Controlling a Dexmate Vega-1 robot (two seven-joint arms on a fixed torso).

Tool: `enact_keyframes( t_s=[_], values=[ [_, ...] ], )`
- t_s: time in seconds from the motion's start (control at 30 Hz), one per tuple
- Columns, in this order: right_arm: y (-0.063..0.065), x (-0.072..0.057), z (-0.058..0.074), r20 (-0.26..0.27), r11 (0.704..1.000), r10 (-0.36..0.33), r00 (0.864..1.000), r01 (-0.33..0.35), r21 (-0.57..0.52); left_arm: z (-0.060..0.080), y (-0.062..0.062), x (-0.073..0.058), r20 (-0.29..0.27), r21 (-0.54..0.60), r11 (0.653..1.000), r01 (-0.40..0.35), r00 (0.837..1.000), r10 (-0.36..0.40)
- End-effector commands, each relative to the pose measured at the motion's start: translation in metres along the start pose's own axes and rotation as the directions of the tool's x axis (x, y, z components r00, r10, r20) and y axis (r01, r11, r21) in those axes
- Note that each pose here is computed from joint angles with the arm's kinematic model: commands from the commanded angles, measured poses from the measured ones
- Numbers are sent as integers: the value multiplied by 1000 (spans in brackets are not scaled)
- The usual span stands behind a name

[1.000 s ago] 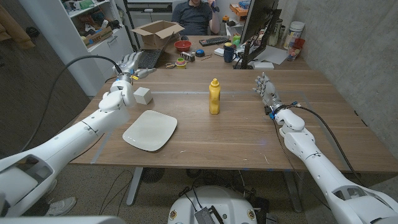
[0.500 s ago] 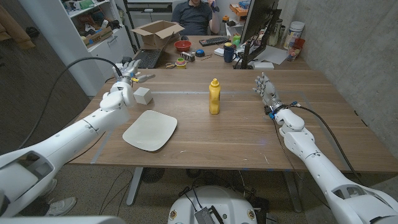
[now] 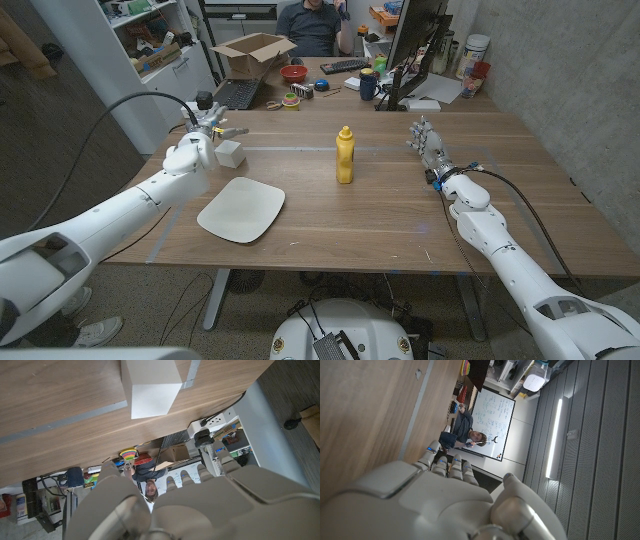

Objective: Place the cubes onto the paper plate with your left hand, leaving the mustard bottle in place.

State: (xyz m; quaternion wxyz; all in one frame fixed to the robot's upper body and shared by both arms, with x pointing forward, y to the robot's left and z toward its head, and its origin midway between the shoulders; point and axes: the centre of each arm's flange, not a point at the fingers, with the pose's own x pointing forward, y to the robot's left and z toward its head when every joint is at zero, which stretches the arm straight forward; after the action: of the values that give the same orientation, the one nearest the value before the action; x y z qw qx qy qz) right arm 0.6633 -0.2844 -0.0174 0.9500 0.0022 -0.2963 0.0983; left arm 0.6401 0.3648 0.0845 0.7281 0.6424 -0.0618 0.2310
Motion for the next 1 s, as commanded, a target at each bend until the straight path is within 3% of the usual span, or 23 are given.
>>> enact_keyframes(
  t_s=[0.03, 0.67, 1.0],
  values=[
    [1, -1, 2, 6, 1000, 7, 1000, -7, -7, -1, -14, 9, -7, 12, 997, 79, 997, -79],
    [1, -3, 1, 4, 1000, 2, 1000, -2, -4, -3, -37, 19, -24, 38, 988, 149, 989, -148],
    [4, 3, 0, -1, 1000, 12, 1000, -12, -8, 3, -48, 22, -26, 100, 979, 179, 984, -178]
  ],
)
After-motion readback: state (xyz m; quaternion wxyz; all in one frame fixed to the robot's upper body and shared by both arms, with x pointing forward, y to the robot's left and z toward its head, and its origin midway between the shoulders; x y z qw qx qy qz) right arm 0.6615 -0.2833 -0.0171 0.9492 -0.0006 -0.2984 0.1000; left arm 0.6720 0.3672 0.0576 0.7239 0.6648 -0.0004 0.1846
